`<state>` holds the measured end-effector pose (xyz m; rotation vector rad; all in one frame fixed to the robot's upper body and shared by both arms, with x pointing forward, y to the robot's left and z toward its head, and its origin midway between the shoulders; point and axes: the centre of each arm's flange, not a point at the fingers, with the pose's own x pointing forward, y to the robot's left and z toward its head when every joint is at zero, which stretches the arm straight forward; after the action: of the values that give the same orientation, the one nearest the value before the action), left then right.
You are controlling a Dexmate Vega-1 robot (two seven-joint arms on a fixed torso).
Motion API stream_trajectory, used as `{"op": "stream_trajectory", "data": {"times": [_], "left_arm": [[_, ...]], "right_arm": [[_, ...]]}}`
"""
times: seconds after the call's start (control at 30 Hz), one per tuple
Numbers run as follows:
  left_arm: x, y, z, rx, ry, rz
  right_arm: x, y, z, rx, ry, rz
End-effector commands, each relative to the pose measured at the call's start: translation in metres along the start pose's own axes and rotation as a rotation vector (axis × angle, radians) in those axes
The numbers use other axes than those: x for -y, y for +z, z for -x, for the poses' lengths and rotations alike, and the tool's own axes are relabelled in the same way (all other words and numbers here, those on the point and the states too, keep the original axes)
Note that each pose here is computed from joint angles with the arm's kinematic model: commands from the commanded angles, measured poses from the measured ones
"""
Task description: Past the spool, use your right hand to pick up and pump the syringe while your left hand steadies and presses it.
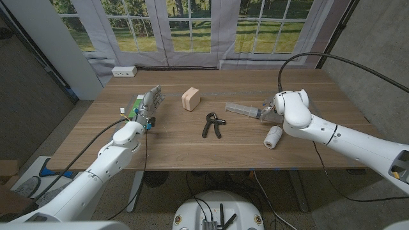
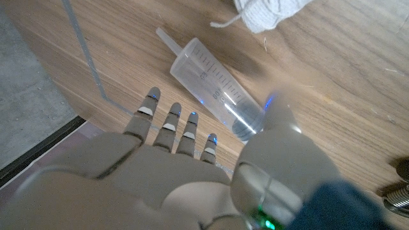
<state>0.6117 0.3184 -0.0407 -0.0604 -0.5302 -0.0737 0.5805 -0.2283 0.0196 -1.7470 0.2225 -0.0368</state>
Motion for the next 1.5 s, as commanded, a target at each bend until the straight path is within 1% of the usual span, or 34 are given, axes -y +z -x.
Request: {"op": "stream_trajectory", "data": {"times": [0.03,0.1,0.47,0.63,0.7,0.87,1.03,1.1,1.33,1.5], "left_arm": [[-0.001,-0.002,0.003,-0.007,0.007,0.004],[-0.001,-0.002,0.003,-0.006,0.008,0.004],[-0.001,-0.003,0.005,-0.006,0.012,0.008],[-0.002,-0.003,0.006,-0.010,0.014,0.007],[-0.002,-0.003,0.006,-0.009,0.017,0.008],[-0.002,-0.004,0.006,-0.011,0.017,0.009],[-0.003,-0.005,0.006,-0.012,0.016,0.011],[-0.003,-0.005,0.006,-0.012,0.017,0.012],[-0.004,-0.005,0.008,-0.009,0.028,0.012],[-0.004,-0.005,0.009,-0.009,0.030,0.012]], "right_arm": [[-0.004,0.000,-0.002,-0.027,-0.050,0.019],[-0.005,0.001,-0.003,-0.032,-0.068,0.027],[-0.008,0.004,-0.006,-0.036,-0.071,0.040],[-0.009,0.006,-0.007,-0.038,-0.095,0.044],[-0.008,0.006,-0.008,-0.040,-0.089,0.038],[-0.008,0.007,-0.007,-0.044,-0.119,0.043],[-0.009,0.008,-0.009,-0.049,-0.126,0.049],[-0.009,0.008,-0.009,-0.049,-0.138,0.054],[-0.012,0.011,-0.011,-0.050,-0.145,0.079],[-0.014,0.011,-0.012,-0.049,-0.160,0.075]]}}
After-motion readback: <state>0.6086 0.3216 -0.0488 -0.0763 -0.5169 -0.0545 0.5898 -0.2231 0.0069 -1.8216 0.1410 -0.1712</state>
